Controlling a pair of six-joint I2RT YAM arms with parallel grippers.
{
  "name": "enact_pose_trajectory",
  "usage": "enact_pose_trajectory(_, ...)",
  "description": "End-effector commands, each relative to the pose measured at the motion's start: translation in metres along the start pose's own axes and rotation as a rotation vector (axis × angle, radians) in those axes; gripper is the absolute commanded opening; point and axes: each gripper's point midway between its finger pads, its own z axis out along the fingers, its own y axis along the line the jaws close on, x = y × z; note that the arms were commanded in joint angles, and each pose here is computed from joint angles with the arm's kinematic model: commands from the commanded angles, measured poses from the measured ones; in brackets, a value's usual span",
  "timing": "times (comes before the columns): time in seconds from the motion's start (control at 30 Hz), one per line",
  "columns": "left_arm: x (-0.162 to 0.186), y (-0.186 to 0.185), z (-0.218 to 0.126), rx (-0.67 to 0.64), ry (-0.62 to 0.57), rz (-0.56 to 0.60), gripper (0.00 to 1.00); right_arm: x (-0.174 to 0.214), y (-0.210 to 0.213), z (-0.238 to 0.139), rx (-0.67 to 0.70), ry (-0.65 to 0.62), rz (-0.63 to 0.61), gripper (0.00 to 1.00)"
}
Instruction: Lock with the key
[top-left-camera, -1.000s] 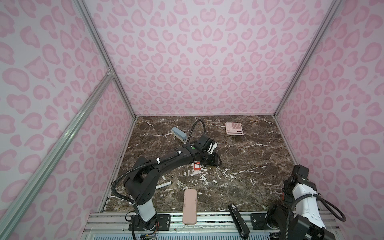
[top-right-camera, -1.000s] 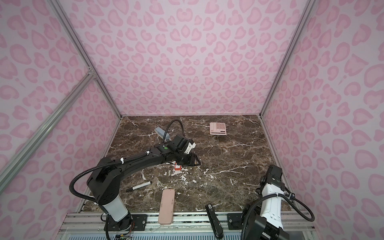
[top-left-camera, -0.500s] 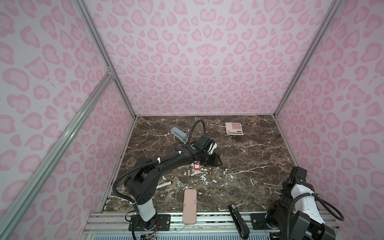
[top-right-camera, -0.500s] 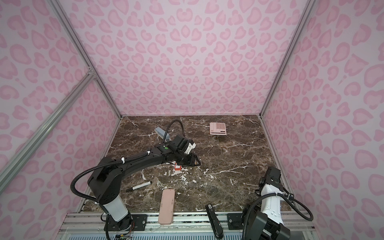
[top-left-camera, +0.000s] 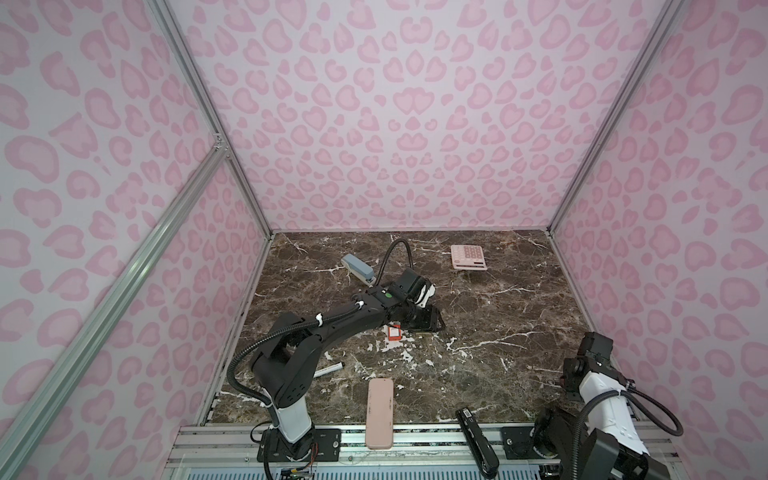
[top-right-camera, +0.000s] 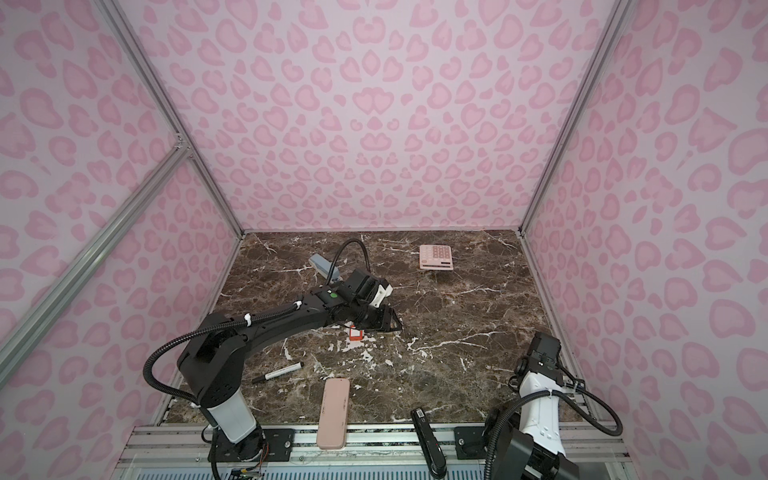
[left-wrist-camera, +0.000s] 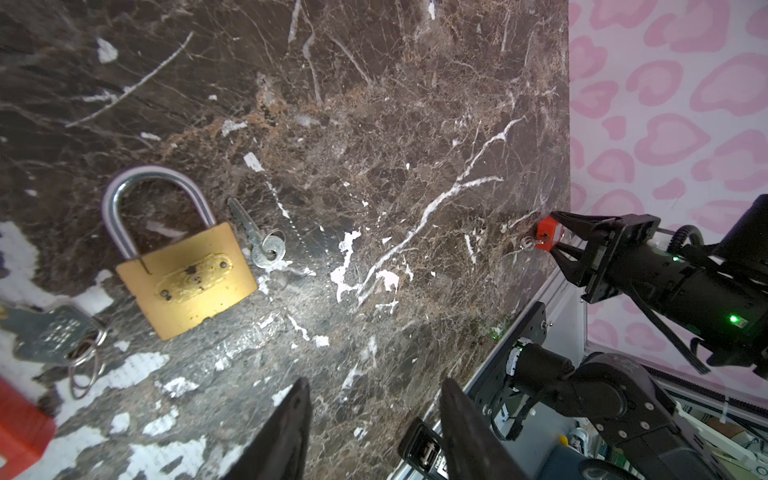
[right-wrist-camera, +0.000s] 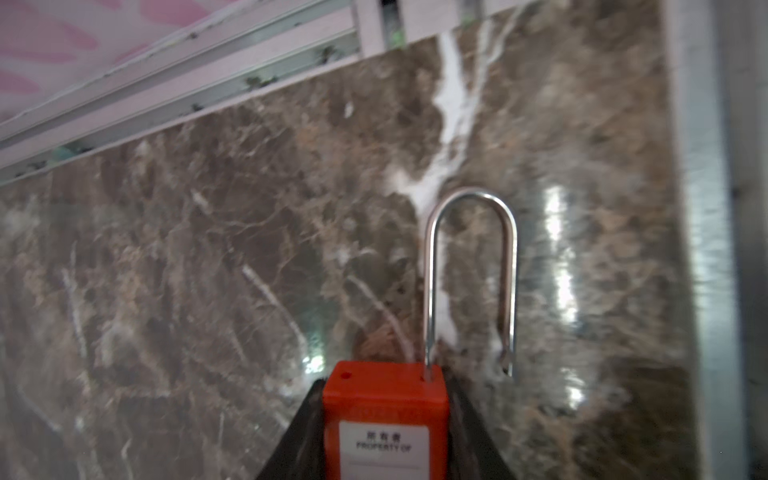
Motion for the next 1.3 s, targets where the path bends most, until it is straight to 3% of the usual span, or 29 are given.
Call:
enact_pose_trajectory(0.0,-0.004,-0.001,-0.001,0.012,-0.003,-0.007,0.52,0.026,0.048,-0.004,-0.168,0.096,-0.171,0.27)
enact_pose_trajectory(0.17,-0.009,0.008,-0.014,0.005,-0.029,-0.020,0.52,0.093,0.108,-0.024,-0.288,0.165,-0.613,0.27)
enact_pose_trajectory(0.3,-0.009,0.018,-0.029,-0.006,-0.060,-0.034,0.52,0.152,0.128,-0.030,-0.317,0.229,-0.929,0.27)
enact_pose_trajectory(0.5,-0.005,0.039,-0.055,-0.033,-0.113,-0.066,0.52,0.228,0.129,-0.044,-0.324,0.276,-1.358,0.27)
enact_pose_trajectory(0.7,0.001,0.054,-0.074,-0.051,-0.154,-0.084,0.53,0.281,0.098,-0.053,-0.285,0.339,-1.735,0.28)
enact_pose_trajectory(0.87,0.005,0.061,-0.081,-0.057,-0.168,-0.094,0.53,0.295,0.083,-0.056,-0.272,0.360,-1.852,0.30)
enact_pose_trajectory(1.1,0.006,0.061,-0.081,-0.053,-0.168,-0.093,0.53,0.292,0.086,-0.059,-0.253,0.341,-1.902,0.61)
enact_pose_trajectory(1.27,0.005,0.061,-0.080,-0.047,-0.170,-0.096,0.53,0.287,0.085,-0.061,-0.244,0.327,-1.938,0.64)
